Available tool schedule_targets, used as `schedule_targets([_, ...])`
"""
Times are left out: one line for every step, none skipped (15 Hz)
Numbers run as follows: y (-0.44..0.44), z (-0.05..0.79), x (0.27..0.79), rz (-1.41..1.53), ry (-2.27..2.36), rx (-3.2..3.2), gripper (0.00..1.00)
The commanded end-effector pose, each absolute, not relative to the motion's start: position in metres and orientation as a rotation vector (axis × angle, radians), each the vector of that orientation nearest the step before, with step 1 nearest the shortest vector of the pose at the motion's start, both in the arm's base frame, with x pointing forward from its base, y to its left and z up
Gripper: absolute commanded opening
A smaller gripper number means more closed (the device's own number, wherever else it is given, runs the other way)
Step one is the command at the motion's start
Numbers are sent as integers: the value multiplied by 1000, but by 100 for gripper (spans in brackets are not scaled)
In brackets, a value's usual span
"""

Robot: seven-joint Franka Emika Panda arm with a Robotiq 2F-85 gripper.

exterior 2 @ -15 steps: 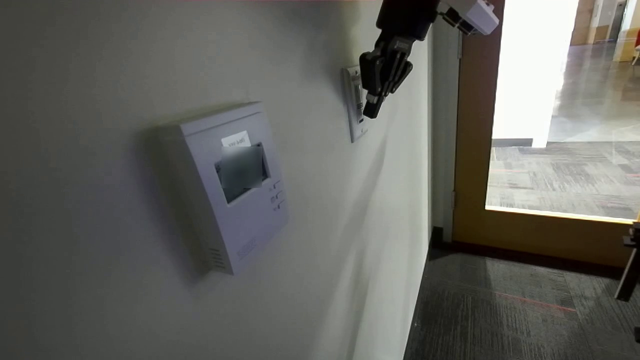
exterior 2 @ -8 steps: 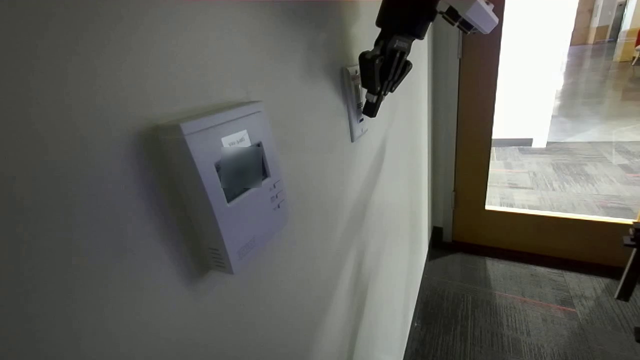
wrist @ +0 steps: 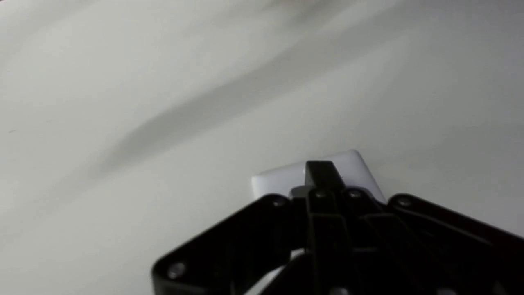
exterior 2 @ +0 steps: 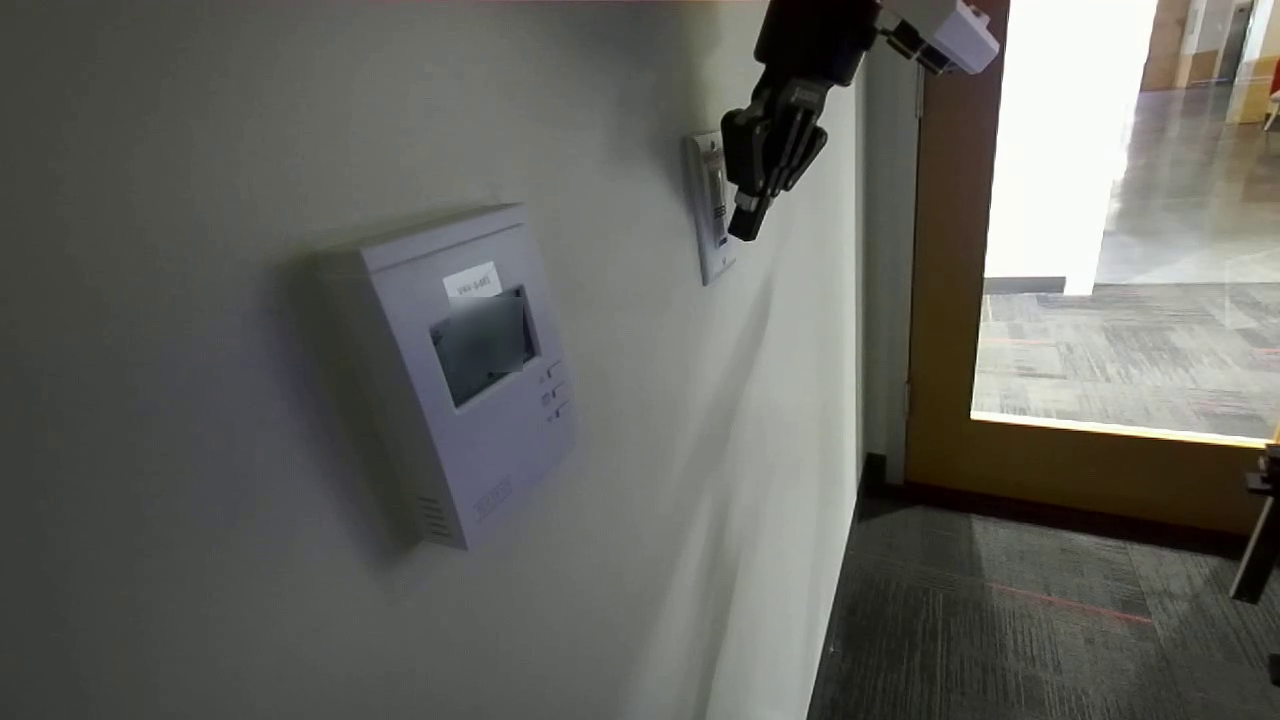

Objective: Press the switch

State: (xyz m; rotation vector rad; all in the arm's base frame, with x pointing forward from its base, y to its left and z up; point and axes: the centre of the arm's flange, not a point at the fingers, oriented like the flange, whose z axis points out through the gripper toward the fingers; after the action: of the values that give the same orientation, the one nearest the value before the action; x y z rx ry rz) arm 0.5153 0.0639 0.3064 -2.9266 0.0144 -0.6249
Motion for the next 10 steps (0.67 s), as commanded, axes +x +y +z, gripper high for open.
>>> schedule_targets([61,305,516,-634,5,-2920,0])
schedule_targets([61,306,517,-633,3,-2918,0])
schedule_targets([63,307,518,-635,2,-2916,0])
schedule_targets([64,308,519,-640,0,-2911,0])
schedule_targets([65,309,520,-644,-2,-2907,0])
schedule_targets([66,310,521,-649,-5,-2899,0])
schedule_targets([67,311,522,-661,-4,-2892,0])
schedule_targets([67,312,523,-676,-4,-2886,0])
schedule_targets([68,313,525,-689,-9,-2883,0])
schedule_targets([68,314,527,-703,-14,-2884,0])
